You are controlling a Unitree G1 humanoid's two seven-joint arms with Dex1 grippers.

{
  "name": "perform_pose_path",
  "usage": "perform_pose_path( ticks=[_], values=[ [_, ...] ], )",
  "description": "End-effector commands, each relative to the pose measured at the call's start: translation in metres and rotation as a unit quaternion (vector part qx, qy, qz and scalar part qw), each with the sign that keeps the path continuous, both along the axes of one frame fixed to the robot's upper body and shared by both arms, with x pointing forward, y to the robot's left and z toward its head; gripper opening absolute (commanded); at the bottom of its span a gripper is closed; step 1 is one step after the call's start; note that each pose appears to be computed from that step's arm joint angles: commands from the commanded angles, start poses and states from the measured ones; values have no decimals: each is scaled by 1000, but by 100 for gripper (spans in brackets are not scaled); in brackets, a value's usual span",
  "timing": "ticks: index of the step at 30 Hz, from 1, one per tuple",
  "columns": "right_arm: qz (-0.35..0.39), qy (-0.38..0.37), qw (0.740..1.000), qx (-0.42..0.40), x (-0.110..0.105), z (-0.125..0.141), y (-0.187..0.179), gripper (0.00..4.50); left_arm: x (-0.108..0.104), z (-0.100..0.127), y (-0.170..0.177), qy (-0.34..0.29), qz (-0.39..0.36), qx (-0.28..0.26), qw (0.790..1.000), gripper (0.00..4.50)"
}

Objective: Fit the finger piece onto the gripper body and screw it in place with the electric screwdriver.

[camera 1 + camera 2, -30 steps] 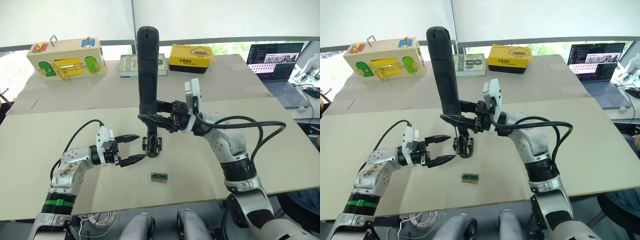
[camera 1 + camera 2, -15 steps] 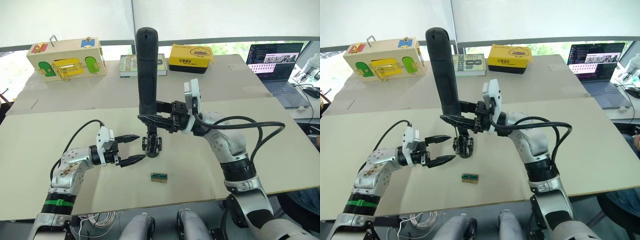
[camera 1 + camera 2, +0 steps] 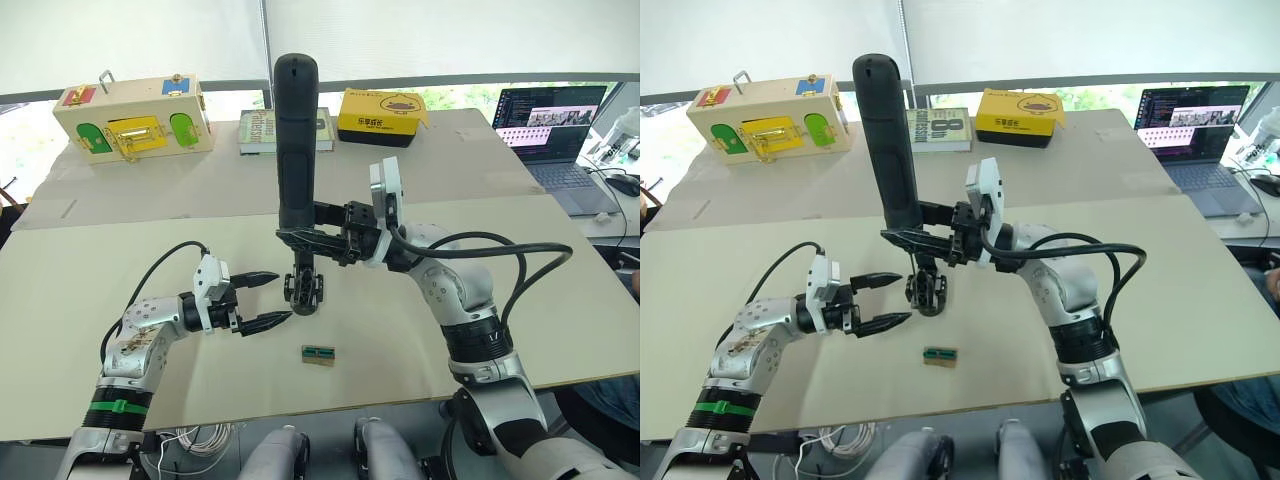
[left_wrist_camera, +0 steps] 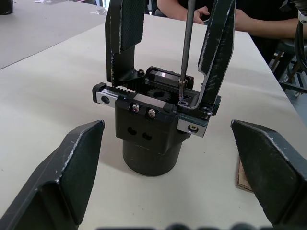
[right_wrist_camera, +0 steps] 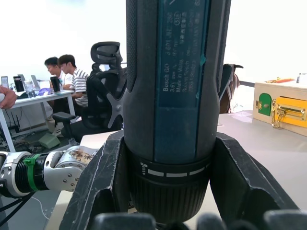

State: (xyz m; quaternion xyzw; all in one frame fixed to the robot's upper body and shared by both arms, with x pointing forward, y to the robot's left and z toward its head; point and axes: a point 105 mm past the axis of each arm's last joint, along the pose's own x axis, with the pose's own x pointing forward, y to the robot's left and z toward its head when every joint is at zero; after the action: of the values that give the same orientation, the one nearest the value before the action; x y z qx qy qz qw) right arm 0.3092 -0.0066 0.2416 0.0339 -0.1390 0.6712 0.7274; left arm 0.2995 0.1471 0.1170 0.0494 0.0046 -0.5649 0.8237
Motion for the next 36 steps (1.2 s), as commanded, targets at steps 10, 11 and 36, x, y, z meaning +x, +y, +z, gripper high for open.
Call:
perform_pose_path(
  ticks=[10, 11, 36],
  values=[
    [11, -37, 999, 19, -6, 17, 2, 192, -3, 1, -2, -12, -6, 6, 1000, 450],
    [11, -36, 999, 18, -6, 17, 2, 192, -3, 1, -2, -12, -6, 6, 1000, 450],
    [19, -26, 999, 8, -7, 11, 3, 192, -2, -1, -1, -13, -3, 7, 1000, 450]
  ],
)
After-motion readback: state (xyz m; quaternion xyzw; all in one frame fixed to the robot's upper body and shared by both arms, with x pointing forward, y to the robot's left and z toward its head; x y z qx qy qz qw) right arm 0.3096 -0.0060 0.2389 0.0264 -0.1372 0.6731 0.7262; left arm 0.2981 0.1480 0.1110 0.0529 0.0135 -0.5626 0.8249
